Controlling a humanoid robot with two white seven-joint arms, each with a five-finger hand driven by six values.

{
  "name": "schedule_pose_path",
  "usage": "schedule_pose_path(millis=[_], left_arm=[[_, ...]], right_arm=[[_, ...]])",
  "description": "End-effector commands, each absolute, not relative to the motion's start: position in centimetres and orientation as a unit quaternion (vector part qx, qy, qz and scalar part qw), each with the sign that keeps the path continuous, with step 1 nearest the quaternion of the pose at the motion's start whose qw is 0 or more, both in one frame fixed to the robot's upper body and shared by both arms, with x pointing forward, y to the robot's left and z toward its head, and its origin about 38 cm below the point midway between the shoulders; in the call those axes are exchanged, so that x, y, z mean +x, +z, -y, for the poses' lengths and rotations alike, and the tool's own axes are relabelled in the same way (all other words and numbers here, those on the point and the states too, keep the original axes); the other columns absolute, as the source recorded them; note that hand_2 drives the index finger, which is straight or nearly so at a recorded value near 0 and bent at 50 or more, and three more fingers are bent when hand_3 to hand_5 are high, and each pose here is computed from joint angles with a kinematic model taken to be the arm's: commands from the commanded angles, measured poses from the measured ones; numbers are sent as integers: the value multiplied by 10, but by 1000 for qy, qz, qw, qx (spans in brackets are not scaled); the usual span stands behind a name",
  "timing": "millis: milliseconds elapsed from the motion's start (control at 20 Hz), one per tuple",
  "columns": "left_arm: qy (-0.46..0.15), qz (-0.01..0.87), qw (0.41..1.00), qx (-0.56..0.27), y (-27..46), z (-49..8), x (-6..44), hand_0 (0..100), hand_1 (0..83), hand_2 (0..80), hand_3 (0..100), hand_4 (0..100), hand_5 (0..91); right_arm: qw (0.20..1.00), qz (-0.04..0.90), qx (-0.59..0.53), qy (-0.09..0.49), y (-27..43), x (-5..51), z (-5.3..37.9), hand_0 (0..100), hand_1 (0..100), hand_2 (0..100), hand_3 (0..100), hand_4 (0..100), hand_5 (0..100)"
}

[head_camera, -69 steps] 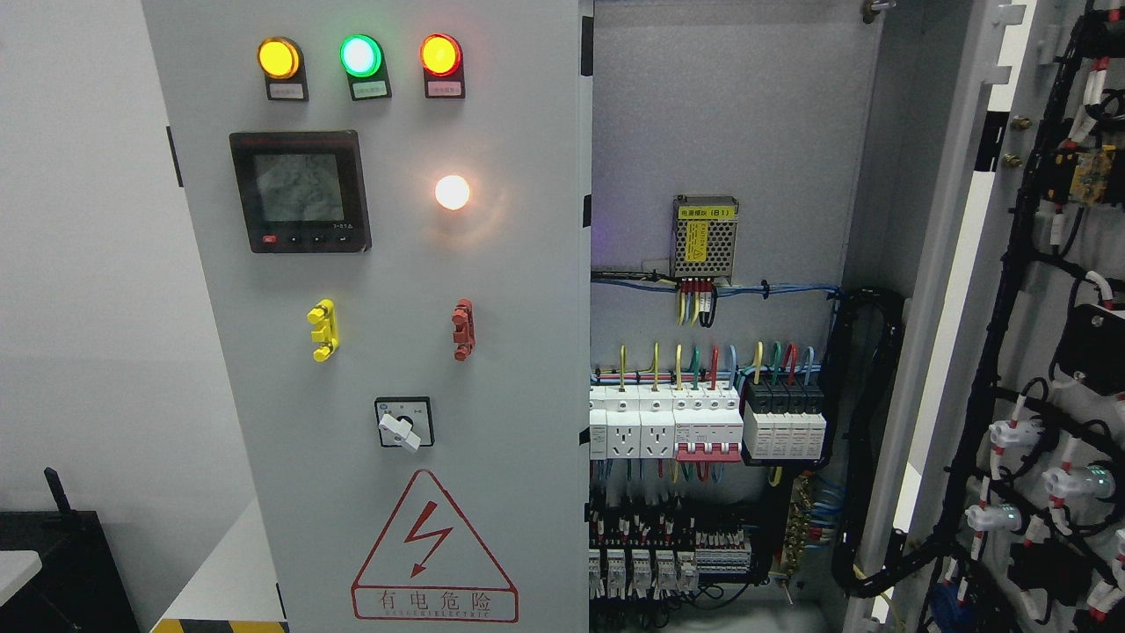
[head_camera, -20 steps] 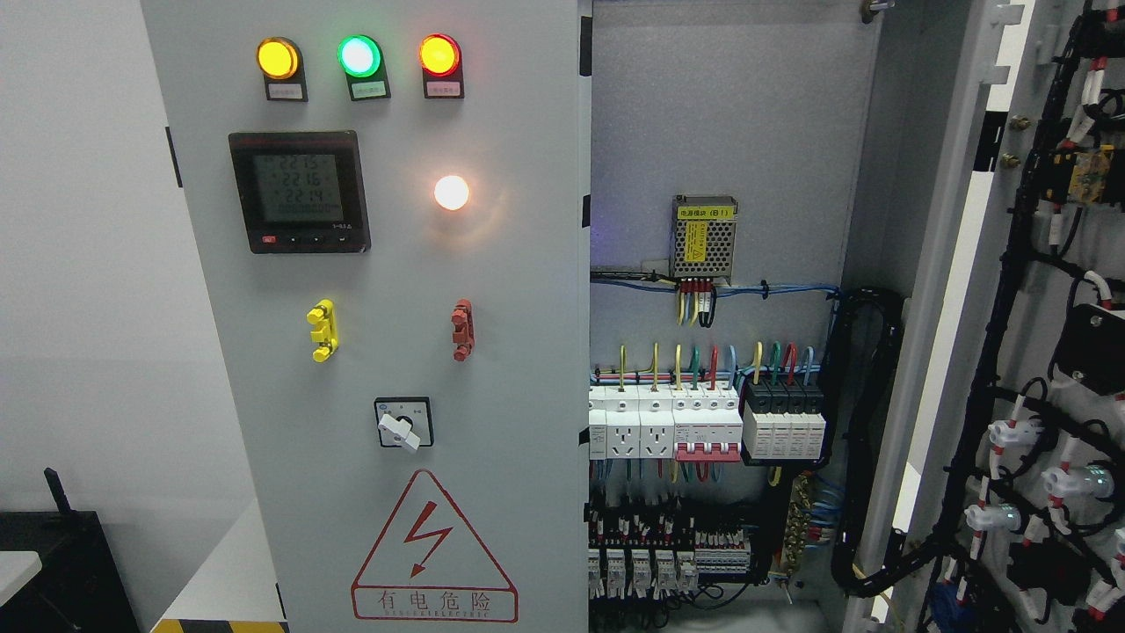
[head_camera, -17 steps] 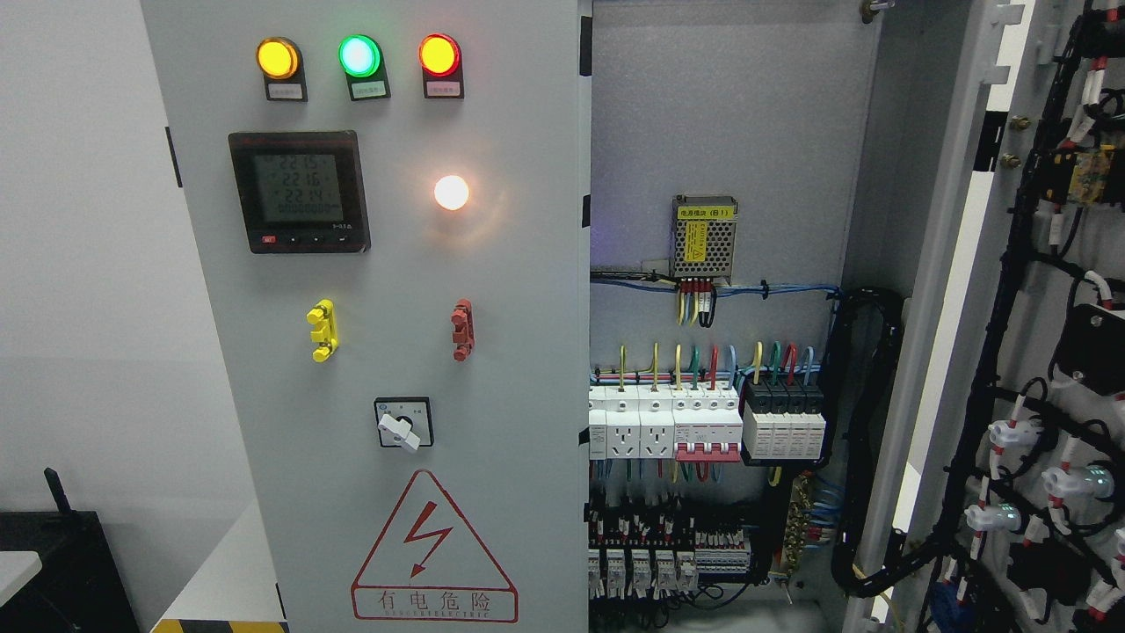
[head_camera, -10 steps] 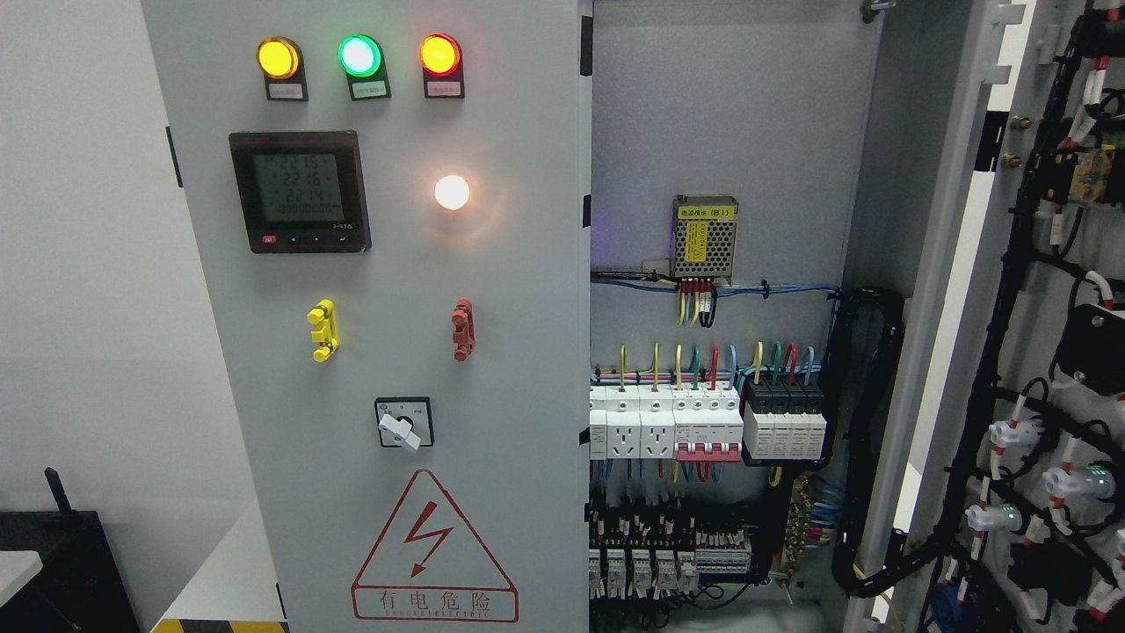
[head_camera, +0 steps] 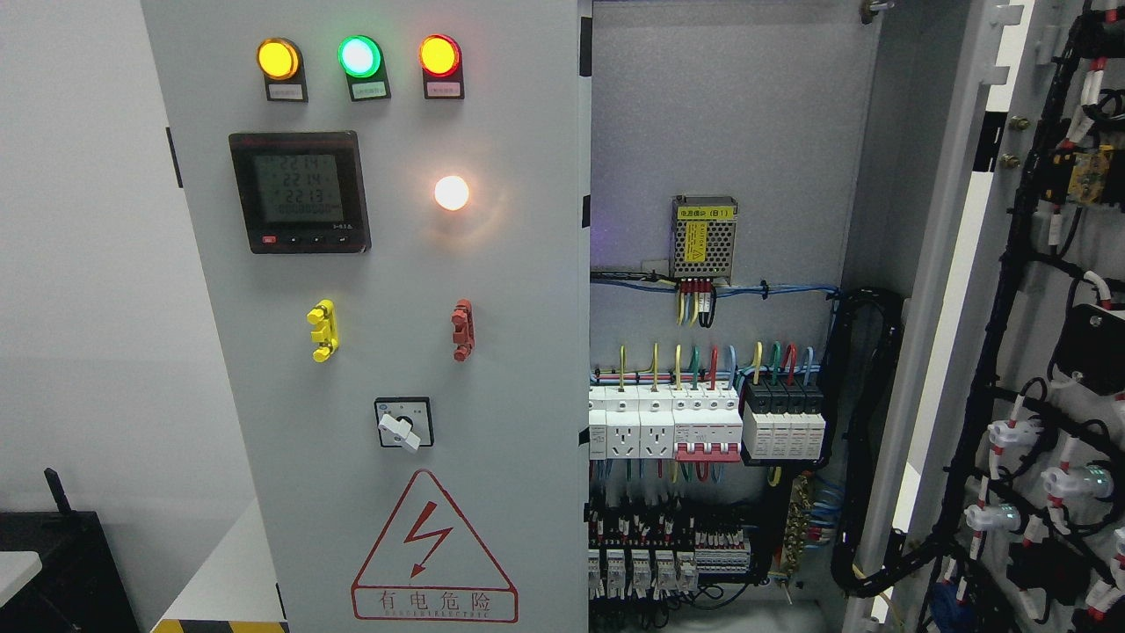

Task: Open door with both hands

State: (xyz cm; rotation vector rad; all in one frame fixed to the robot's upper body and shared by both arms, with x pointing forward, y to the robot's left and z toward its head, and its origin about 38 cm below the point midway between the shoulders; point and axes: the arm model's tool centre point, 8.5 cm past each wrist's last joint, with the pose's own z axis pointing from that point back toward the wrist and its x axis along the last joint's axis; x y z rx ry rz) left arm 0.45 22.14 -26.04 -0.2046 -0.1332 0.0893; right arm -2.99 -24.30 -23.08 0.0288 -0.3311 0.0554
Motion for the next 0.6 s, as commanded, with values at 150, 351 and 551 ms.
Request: schedule_pose_path(millis=[150,351,551], left_arm=[[12,69,992,-108,-261,-219,5,0,0,0,0,0,0],[12,66,992,-108,-261,-219,4,0,0,0,0,0,0],[13,59,992,-108,-261,-219,2,0,0,0,0,0,0]], right_arm=[[914,399,2,67,-106,16,265,379,0,0,0,0,0],[884,462,24,72,-82,6,247,379,0,0,0,0,0],[859,504,46,80,-71,18,232,379,0,0,0,0,0]])
